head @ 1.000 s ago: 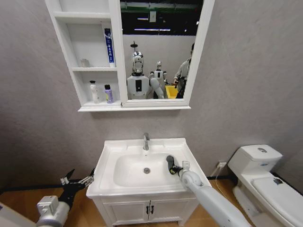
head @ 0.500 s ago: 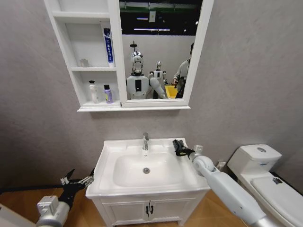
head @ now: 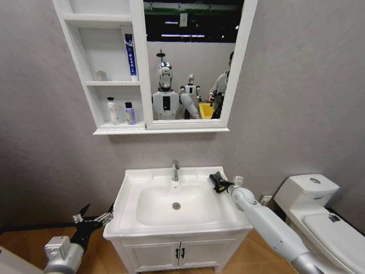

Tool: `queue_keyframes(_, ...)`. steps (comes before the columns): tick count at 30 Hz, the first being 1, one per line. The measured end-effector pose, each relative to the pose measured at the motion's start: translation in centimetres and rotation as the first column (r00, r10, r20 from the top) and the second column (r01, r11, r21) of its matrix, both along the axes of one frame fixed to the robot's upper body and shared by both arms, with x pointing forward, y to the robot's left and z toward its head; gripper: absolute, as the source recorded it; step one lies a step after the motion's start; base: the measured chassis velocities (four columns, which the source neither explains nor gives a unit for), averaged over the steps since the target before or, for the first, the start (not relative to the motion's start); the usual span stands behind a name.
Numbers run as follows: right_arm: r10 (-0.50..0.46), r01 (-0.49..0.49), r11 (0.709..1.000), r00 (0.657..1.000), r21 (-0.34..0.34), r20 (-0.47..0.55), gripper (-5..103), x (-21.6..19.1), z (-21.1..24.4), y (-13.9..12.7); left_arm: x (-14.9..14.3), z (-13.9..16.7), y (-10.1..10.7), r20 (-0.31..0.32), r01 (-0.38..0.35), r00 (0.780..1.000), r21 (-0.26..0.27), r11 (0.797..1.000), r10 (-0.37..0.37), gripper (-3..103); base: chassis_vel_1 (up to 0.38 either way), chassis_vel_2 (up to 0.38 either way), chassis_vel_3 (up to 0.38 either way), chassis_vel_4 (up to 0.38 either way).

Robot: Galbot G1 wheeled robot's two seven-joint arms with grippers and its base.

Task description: Move facial cleanser and shampoo from washbasin to cabinet, then wipe washbasin with towel.

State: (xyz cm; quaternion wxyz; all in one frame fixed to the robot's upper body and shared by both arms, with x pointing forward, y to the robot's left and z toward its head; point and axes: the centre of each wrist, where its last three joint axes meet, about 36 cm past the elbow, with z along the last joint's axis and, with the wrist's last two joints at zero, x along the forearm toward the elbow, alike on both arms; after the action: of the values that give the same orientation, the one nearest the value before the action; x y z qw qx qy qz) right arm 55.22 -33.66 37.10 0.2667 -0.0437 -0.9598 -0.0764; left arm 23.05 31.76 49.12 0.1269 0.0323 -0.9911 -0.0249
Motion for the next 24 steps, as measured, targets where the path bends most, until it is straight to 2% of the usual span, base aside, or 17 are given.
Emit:
queue_keyframes(1,0.008,-0.008,1.0,1.0,0.007,0.004,4,0.0,-0.4,-0.3,0.0,0.0,0.0,0.0,0.0,1.0,0.0,1.0,0.0,100,0.0,0.0,0.0,0.0)
queue_keyframes(2,0.008,-0.008,1.0,1.0,0.007,0.004,4,0.0,-0.4,-0.3,0.0,0.0,0.0,0.0,0.0,1.0,0.0,1.0,0.0,100,0.0,0.0,0.0,0.0)
queue_keyframes(4,0.018,-0.019,0.999,0.999,0.036,0.035,15,0.0,-1.3,-0.8,0.0,0.0,0.0,0.0,0.0,1.0,0.0,1.0,0.0,100,0.0,0.0,0.0,0.0)
queue_keyframes(5,0.018,-0.019,0.999,0.999,0.036,0.035,15,0.0,-1.3,-0.8,0.0,0.0,0.0,0.0,0.0,1.0,0.0,1.0,0.0,100,0.0,0.0,0.0,0.0)
queue_keyframes(7,0.034,-0.037,0.998,0.998,0.055,0.049,25,-0.3,-1.8,-1.0,0.0,0.0,0.0,0.0,0.0,1.0,0.0,1.0,0.0,100,0.0,0.0,0.0,0.0)
queue_keyframes(9,0.055,-0.059,0.996,0.997,0.066,0.055,25,-0.5,-1.9,-1.2,0.0,0.0,0.0,0.0,0.0,1.0,0.0,1.0,0.0,100,0.0,0.0,0.0,0.0)
queue_keyframes(10,0.077,-0.082,0.994,0.995,0.073,0.062,36,-0.8,-1.9,-1.3,0.0,0.0,0.0,0.0,0.0,1.0,0.0,1.0,0.0,100,0.0,0.0,0.0,0.0)
queue_keyframes(11,0.077,-0.082,0.994,0.995,0.073,0.062,36,-0.8,-1.9,-1.3,0.0,0.0,0.0,0.0,0.0,1.0,0.0,1.0,0.0,100,0.0,0.0,0.0,0.0)
queue_keyframes(13,0.091,-0.098,0.992,0.992,0.08,0.083,47,-1.5,-1.6,-1.4,0.0,0.0,0.0,0.0,0.0,1.0,0.0,1.0,0.0,100,0.0,0.0,0.0,0.0)
queue_keyframes(14,0.091,-0.098,0.992,0.992,0.08,0.083,47,-1.5,-1.6,-1.4,0.0,0.0,0.0,0.0,0.0,1.0,0.0,1.0,0.0,100,0.0,0.0,0.0,0.0)
queue_keyframes(15,0.09,-0.098,0.992,0.991,0.082,0.095,52,-1.9,-1.3,-1.3,0.0,0.0,0.0,0.0,0.0,1.0,0.0,1.0,0.0,100,0.0,0.0,0.0,0.0)
queue_keyframes(16,0.088,-0.097,0.992,0.99,0.08,0.107,58,-2.5,-1.1,-1.4,0.0,0.0,0.0,0.0,0.0,1.0,0.0,1.0,0.0,100,0.0,0.0,0.0,0.0)
queue_keyframes(18,0.089,-0.097,0.993,0.99,0.073,0.113,58,-2.9,-1.0,-1.5,0.0,0.0,0.0,0.0,0.0,1.0,0.0,1.0,0.0,100,0.0,0.0,0.0,0.0)
queue_keyframes(19,0.091,-0.098,0.994,0.988,0.051,0.121,70,-3.7,-1.0,-1.8,0.0,0.0,0.0,0.0,0.0,1.0,0.0,1.0,0.0,100,0.0,0.0,0.0,0.0)
queue_keyframes(21,0.091,-0.096,0.995,0.988,0.034,0.127,70,-4.3,-1.2,-2.0,0.0,0.0,0.0,0.0,0.0,1.0,0.0,1.0,0.0,100,0.0,0.0,0.0,0.0)
queue_keyframes(22,0.086,-0.088,0.996,0.986,0.007,0.142,81,-5.5,-1.3,-2.1,0.0,0.0,0.0,0.0,0.0,1.0,0.0,1.0,0.0,100,0.0,0.0,0.0,0.0)
queue_keyframes(24,0.082,-0.081,0.997,0.983,-0.011,0.162,81,-6.3,-1.0,-2.0,0.0,0.0,0.0,0.0,0.0,1.0,0.0,1.0,0.0,100,0.0,0.0,0.0,0.0)
